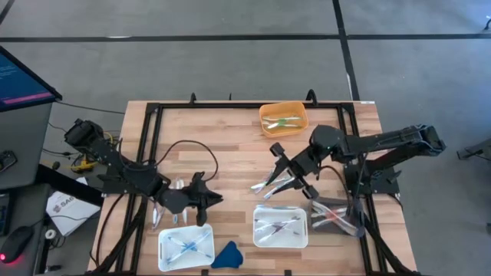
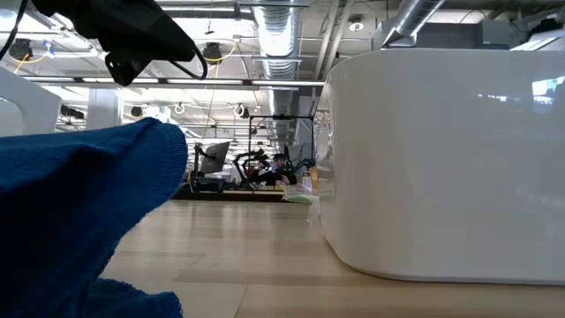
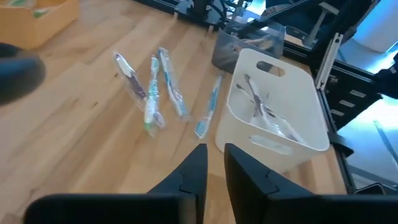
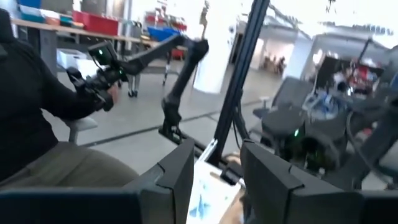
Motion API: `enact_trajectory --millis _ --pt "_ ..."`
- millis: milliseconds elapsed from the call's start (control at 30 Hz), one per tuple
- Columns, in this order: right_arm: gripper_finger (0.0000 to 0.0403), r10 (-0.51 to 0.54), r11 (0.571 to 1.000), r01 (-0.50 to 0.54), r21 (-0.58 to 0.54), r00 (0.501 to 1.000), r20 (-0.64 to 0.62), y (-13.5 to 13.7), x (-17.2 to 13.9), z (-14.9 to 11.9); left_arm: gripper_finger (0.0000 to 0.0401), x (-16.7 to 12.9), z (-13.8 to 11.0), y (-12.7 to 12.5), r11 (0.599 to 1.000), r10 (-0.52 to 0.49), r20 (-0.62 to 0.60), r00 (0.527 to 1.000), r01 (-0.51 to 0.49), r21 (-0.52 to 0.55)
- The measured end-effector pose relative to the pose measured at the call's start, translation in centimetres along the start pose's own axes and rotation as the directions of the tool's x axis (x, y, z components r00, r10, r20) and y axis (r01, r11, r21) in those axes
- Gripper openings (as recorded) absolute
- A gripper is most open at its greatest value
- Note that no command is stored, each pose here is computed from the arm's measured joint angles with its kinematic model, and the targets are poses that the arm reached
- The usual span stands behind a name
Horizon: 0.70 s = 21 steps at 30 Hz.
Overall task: Pick & Place Toothbrushes
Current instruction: Put the violet toothbrush into the right white bin
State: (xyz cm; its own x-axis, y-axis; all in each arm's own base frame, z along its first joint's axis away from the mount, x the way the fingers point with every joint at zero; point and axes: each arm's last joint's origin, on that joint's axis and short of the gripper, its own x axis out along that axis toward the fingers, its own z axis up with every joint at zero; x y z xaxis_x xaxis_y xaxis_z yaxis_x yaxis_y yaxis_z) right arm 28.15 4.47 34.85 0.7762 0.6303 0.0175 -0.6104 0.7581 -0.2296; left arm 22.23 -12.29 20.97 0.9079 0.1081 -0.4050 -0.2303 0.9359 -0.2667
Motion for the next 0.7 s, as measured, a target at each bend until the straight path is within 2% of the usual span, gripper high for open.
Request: enact_trajectory --millis 233,533,700 --pt "0.0124 0.019 0.999 -0.015 -0.05 0.997 0.075 -0.4 -0.3 0.7 0.0003 -0.4 -0.3 -0.6 0.998 -0.028 -0.008 1.0 0.028 -0.061" --pt "0.0124 0.018 1.0 -0.017 -0.016 0.997 0.076 -0.5 -0.3 0.7 0.0 -0.4 0.0 -0.7 0.991 -0.015 -0.016 1.0 0.013 -0.132" --pt "0.0124 0.011 1.0 -0.011 0.022 0.999 0.033 -0.7 -0.5 0.2 0.0 -0.9 1.5 -1.3 0.985 0.046 -0.093 0.995 -0.061 -0.161"
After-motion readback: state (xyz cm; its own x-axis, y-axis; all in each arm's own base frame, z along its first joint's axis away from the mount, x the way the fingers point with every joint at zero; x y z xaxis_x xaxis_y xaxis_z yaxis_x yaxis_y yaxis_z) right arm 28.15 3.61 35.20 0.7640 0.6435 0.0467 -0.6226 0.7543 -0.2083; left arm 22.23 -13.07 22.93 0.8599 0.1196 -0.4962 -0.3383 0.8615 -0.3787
